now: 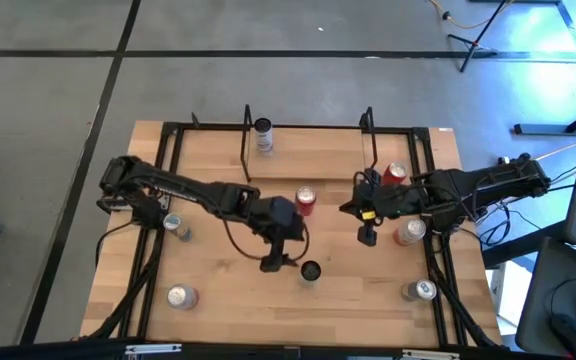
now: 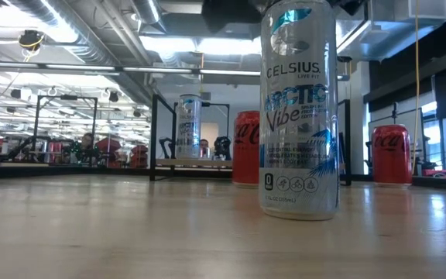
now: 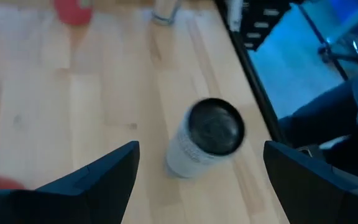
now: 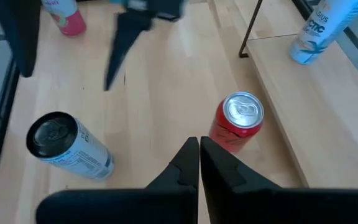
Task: Place canned beverage on shelf
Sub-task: Put the white soda can on the shelf
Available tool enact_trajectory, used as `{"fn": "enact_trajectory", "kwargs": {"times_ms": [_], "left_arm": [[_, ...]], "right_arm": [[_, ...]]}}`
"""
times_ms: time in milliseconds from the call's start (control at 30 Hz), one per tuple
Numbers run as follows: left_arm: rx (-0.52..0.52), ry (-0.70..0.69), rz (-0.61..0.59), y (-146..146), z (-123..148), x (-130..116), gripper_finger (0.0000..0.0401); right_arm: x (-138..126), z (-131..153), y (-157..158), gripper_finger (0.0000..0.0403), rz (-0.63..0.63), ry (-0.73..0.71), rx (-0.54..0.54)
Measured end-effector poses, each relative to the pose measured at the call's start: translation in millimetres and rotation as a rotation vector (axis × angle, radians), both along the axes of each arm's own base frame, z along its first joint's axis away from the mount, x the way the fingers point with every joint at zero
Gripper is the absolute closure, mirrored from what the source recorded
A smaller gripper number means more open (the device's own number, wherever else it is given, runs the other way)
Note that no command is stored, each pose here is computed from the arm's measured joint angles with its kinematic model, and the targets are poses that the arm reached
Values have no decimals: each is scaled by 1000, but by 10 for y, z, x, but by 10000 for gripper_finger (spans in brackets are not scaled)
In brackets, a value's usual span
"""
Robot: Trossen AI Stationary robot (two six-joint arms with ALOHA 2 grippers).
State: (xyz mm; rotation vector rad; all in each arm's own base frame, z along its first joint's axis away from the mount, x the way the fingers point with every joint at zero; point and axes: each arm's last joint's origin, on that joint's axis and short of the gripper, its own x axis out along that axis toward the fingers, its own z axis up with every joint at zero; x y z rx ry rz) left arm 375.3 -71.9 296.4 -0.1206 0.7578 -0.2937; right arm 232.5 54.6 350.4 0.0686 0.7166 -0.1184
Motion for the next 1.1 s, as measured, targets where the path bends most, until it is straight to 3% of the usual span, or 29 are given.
{"fn": "enact_trajectory", "kwargs": {"times_ms": [167, 367, 800, 1100], "left_arm": [[49, -90, -36, -131, -87, 12, 71], [29, -175, -59, -257, -246, 120, 71], [-13, -112, -79, -339, -737, 364, 71], [11, -96, -23, -337, -810, 390, 81]], "right_arm": [[0, 0, -4, 395, -14, -2, -2], [1, 2, -7, 395, -39, -9, 6], [-44, -52, -20, 395, -43, 63, -10], [-58, -65, -25, 395, -41, 84, -19]]}}
